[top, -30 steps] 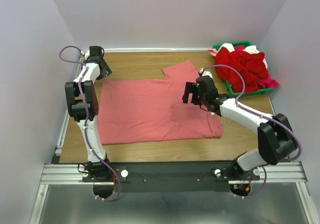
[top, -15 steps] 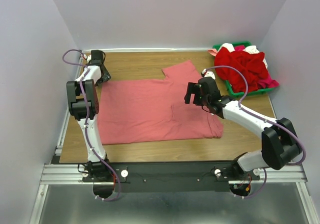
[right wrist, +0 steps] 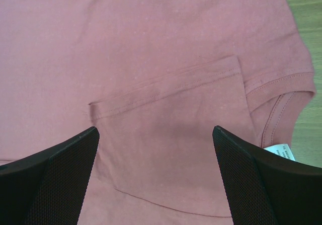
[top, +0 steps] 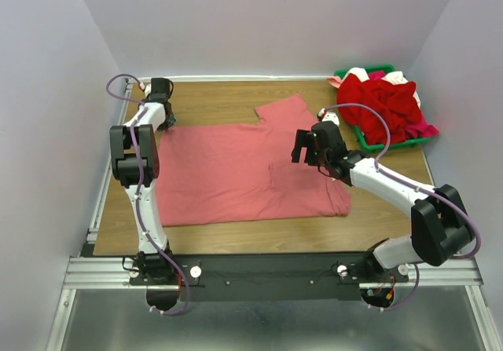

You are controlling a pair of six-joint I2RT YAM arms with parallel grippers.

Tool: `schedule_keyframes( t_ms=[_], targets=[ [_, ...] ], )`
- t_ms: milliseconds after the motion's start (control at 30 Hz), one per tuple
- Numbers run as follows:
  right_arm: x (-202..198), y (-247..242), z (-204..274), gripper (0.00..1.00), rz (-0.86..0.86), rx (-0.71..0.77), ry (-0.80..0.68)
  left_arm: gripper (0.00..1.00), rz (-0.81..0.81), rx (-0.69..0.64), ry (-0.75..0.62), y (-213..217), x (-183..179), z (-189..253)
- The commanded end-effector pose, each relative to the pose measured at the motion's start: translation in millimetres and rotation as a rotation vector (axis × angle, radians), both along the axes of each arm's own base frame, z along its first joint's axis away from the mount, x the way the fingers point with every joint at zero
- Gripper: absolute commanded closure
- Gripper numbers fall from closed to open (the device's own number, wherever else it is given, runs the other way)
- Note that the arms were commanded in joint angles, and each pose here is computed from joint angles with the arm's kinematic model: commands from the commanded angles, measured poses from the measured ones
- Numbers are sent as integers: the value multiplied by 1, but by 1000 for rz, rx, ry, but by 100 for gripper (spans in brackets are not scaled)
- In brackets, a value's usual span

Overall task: Fold and stack the t-shirts
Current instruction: Fold the tshirt

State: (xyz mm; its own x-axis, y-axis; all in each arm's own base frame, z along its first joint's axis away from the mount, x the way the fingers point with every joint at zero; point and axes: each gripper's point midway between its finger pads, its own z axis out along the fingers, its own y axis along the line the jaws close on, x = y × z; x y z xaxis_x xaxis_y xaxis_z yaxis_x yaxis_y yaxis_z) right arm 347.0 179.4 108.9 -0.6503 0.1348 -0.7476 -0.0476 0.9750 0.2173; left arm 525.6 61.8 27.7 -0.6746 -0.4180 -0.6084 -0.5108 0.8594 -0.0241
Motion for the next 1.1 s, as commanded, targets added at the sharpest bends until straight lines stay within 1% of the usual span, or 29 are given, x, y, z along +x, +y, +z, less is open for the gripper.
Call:
schedule_keyframes(
  t_ms=[0, 133, 267, 367, 400, 433, 467, 500, 533, 600, 633, 733, 767, 833, 933, 1000, 1067],
  targets=[
    [-1, -11, 1, 0, -32, -28, -14, 100, -8, 4, 97, -3, -17, -29],
    [2, -11, 3, 0, -32, -36, -18, 100, -13, 9, 90, -3, -16, -27],
    [22, -5, 10, 0, -46, -46, -37, 100, -26, 11, 84, -3, -16, -27],
    [58, -1, 23, 0, -50, -62, -65, 100, -28, 11, 80, -4, -15, -26],
    [79, 7, 26, 0, -33, -65, -72, 100, -35, 11, 80, -4, -15, -26],
    [91, 7, 27, 0, -37, -64, -76, 100, -35, 12, 72, -4, -14, -25],
    [106, -2, 23, 0, -59, -68, -69, 100, -36, 11, 72, -4, -15, -25],
    [119, -2, 24, 0, -55, -67, -72, 100, -36, 11, 72, -4, -15, -26],
    [141, 3, 20, 0, -60, -59, -69, 100, -36, 11, 69, -4, -15, -26],
    [168, -5, 21, 0, -75, -64, -82, 100, -24, 10, 63, -4, -13, -24],
    [192, -1, 20, 0, -80, -64, -98, 100, -22, 13, 68, -3, -14, -25],
    [226, -10, 15, 0, -101, -111, -125, 100, -19, 17, 70, -2, -13, -25],
    [244, -10, 8, 0, -106, -126, -136, 100, -18, 19, 68, -1, -12, -24],
    [260, -11, 5, 0, -93, -153, -151, 100, -15, 21, 73, -1, -14, -25],
    [287, -14, -16, 0, -96, -158, -154, 100, -12, 21, 72, -1, -14, -25],
    [311, -18, -24, 0, -106, -126, -169, 100, -14, 23, 72, -1, -14, -25],
    [322, -17, -23, 0, -114, -66, -179, 100, -14, 25, 71, -1, -14, -25]
  ],
)
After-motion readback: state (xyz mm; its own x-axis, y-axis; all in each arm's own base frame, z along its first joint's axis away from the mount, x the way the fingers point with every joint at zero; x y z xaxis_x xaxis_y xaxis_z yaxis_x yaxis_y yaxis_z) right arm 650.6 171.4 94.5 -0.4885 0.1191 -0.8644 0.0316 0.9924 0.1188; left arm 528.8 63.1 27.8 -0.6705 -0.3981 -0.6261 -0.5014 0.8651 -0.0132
